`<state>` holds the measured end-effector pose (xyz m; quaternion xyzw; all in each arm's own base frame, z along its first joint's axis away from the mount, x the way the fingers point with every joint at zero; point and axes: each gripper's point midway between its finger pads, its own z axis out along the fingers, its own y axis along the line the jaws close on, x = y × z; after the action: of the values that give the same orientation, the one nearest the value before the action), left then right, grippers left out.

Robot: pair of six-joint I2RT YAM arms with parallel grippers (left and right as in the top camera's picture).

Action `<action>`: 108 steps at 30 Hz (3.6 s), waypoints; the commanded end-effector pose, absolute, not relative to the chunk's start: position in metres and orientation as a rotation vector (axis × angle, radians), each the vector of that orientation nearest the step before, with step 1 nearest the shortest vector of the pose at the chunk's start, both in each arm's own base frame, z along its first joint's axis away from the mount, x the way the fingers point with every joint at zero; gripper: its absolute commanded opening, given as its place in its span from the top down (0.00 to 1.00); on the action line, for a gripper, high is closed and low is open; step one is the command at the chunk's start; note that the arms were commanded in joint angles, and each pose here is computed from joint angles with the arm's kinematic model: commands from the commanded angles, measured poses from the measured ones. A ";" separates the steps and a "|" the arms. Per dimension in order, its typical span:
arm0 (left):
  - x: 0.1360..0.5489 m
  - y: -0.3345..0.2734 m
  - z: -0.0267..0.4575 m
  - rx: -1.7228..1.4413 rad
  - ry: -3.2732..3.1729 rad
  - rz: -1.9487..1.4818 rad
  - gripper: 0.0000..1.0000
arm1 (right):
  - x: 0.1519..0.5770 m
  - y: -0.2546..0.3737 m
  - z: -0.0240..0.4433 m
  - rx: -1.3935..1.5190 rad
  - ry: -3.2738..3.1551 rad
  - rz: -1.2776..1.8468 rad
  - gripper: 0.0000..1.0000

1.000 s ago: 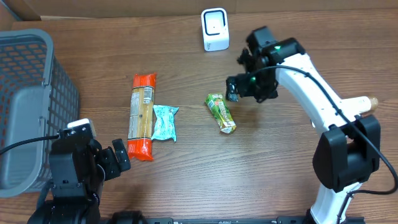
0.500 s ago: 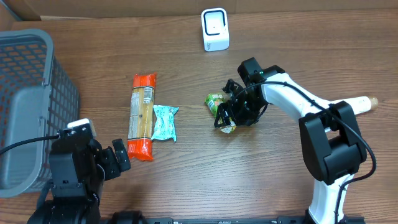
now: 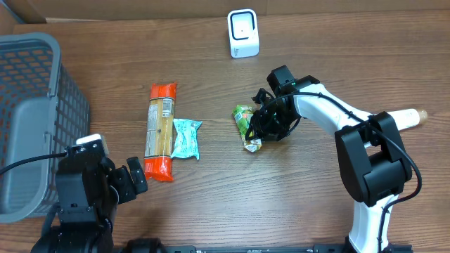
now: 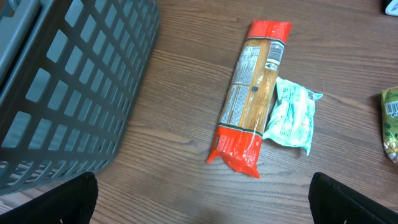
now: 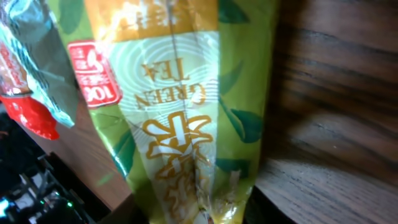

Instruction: Scan the item barcode

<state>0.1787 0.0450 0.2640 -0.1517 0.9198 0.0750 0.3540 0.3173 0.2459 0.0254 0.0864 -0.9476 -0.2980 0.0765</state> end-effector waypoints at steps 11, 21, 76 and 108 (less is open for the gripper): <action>0.178 0.049 0.264 -0.417 2.368 0.211 0.00 | 0.328 0.246 0.032 0.241 -2.871 -0.859 0.96; 0.178 0.049 0.264 -0.417 2.368 0.211 0.01 | 0.386 0.218 0.126 0.319 -3.261 -0.577 0.96; 0.178 0.049 0.264 -0.417 2.368 0.211 0.00 | 0.652 0.197 0.156 1.673 -3.305 1.583 0.96; 0.178 0.049 0.264 -0.417 2.368 0.211 0.00 | 0.644 0.208 0.157 1.561 -3.260 1.756 0.96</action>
<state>0.1787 0.0450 0.2640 -0.1517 0.9199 0.0751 0.3538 0.6465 0.1966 0.1266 0.3786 -0.7404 0.3897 -0.3958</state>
